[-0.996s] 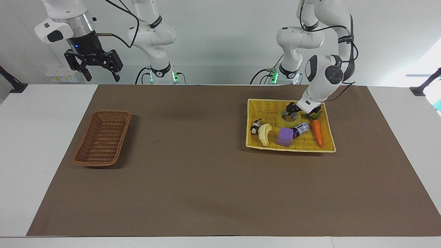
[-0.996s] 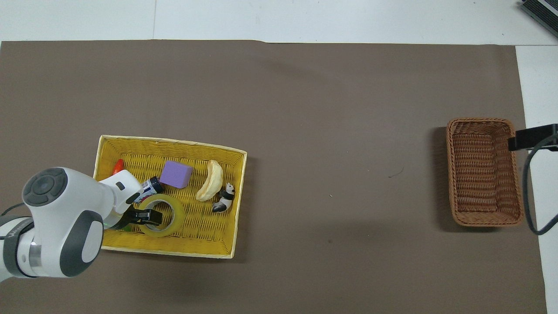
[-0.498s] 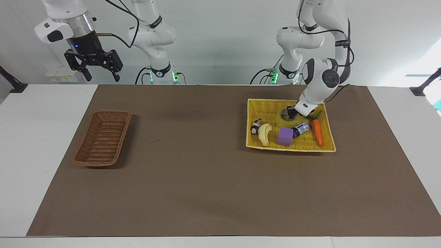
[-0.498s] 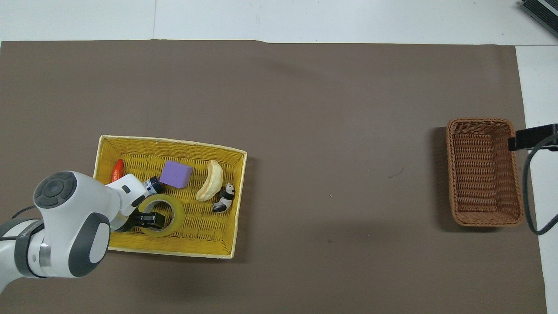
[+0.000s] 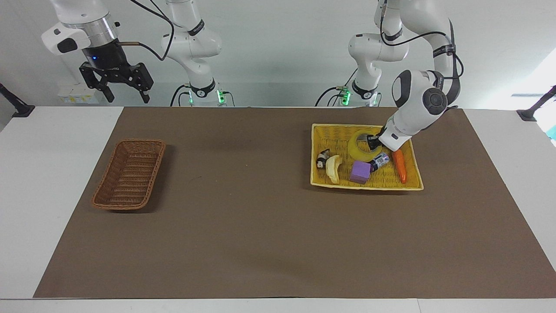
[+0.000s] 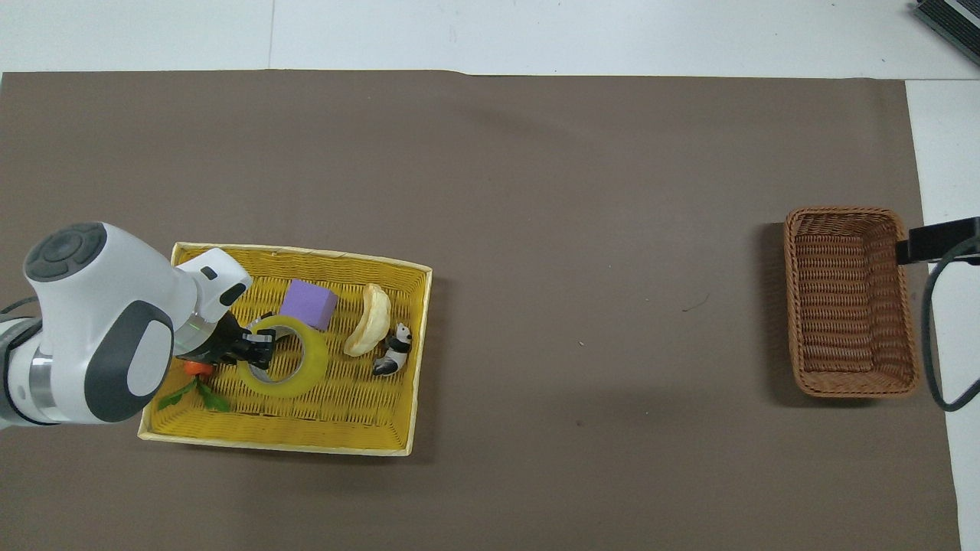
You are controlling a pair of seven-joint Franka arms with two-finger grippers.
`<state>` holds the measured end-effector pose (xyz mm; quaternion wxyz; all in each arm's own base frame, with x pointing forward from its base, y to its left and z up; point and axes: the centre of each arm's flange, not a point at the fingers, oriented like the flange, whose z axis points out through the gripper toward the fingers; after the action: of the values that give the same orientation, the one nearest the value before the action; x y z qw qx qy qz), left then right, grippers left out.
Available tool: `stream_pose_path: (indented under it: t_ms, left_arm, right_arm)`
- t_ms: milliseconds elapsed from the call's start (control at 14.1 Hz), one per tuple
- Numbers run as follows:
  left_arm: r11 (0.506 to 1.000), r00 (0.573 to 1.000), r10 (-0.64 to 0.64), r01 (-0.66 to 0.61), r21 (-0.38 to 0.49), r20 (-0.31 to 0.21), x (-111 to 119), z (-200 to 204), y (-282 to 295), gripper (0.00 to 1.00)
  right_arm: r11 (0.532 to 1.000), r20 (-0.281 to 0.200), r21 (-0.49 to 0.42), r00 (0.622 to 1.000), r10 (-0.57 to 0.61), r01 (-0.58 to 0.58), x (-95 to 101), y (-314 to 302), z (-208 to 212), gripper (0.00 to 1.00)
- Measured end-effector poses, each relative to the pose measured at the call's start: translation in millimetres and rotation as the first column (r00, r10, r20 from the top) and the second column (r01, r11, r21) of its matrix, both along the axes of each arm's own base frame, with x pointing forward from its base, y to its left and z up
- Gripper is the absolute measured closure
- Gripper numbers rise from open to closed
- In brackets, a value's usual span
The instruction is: Move tape to another basket
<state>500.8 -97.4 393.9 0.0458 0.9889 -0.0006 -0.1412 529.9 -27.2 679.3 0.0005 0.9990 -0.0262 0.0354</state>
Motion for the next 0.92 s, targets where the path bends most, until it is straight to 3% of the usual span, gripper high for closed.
stream_pose_path:
  t_ms: [356,711,925]
  left_arm:
    - [0.998,0.998,0.062,-0.062,0.008,0.014,12,59,-33,0.77]
    - [0.995,0.995,0.103,-0.104,0.013,0.013,-8,71,-119,0.77]
    - [0.99,0.989,0.138,-0.139,0.018,0.048,-21,94,-173,0.77]
  right_arm:
    - [1.0,0.0,0.0,1.0,0.0,0.0,0.0,0,0,0.0]
    - [0.998,0.002,0.016,0.998,0.065,-0.065,1.4,24,-3,0.0]
    - [0.989,-0.022,0.105,0.995,0.102,-0.099,-1.7,48,-16,0.0]
